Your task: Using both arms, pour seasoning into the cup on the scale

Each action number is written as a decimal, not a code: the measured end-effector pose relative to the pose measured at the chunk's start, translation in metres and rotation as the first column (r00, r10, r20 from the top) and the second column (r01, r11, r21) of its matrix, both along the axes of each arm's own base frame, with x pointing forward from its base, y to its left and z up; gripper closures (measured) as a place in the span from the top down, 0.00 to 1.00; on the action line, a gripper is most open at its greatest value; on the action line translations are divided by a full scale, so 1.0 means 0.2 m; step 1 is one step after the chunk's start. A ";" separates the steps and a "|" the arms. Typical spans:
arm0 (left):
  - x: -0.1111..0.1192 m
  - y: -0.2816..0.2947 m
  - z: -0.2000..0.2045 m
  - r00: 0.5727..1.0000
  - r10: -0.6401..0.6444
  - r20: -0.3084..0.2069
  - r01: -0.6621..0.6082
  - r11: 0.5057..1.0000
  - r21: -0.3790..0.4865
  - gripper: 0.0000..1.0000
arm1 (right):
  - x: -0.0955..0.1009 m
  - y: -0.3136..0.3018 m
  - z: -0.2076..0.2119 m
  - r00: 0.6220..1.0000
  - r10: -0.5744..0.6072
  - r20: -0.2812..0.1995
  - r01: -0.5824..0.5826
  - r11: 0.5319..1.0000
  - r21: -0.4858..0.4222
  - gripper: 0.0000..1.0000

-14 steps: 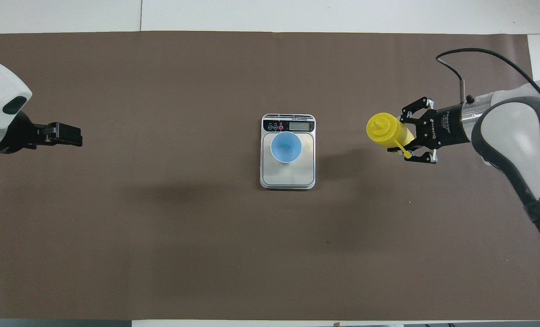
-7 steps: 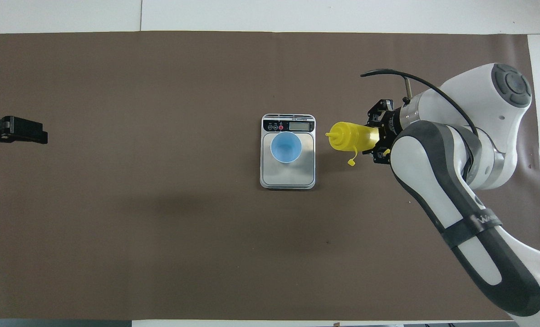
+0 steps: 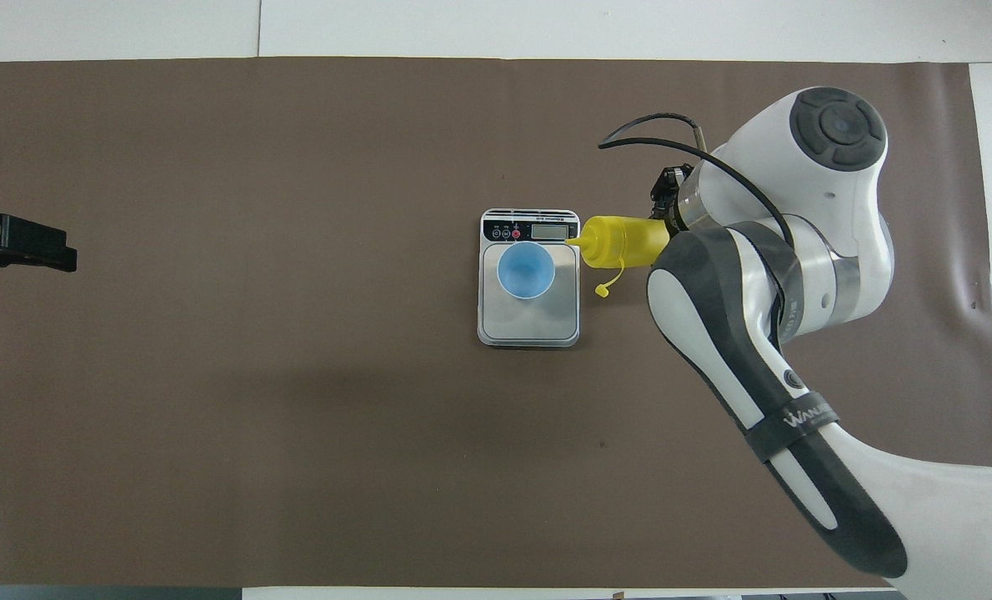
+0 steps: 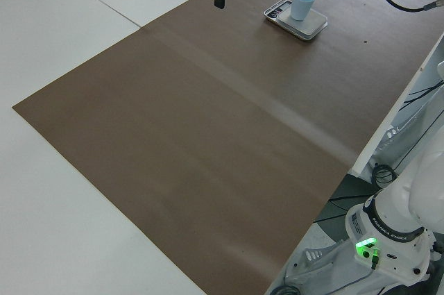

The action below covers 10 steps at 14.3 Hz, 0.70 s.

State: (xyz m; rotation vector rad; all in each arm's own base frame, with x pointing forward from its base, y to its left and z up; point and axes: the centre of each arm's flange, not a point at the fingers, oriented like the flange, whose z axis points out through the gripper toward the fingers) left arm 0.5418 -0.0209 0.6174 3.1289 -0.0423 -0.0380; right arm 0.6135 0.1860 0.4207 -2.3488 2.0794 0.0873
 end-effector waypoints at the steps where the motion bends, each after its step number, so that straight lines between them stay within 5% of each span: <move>1: 0.00 0.00 0.00 1.000 -0.001 -0.007 0.001 1.000 0.000 1.00 | 0.03 0.04 0.01 1.000 0.015 -0.015 -0.015 0.999 -0.040 0.57; 4: -0.01 0.00 -0.01 1.000 -0.002 -0.012 0.002 1.000 0.000 1.00 | 0.09 0.15 0.00 0.997 0.072 -0.030 -0.076 0.984 -0.158 0.57; 10: 0.00 0.02 -0.01 1.000 -0.013 -0.014 0.013 1.000 -0.001 1.00 | 0.05 0.32 -0.07 0.983 0.153 -0.098 -0.176 0.939 -0.295 0.57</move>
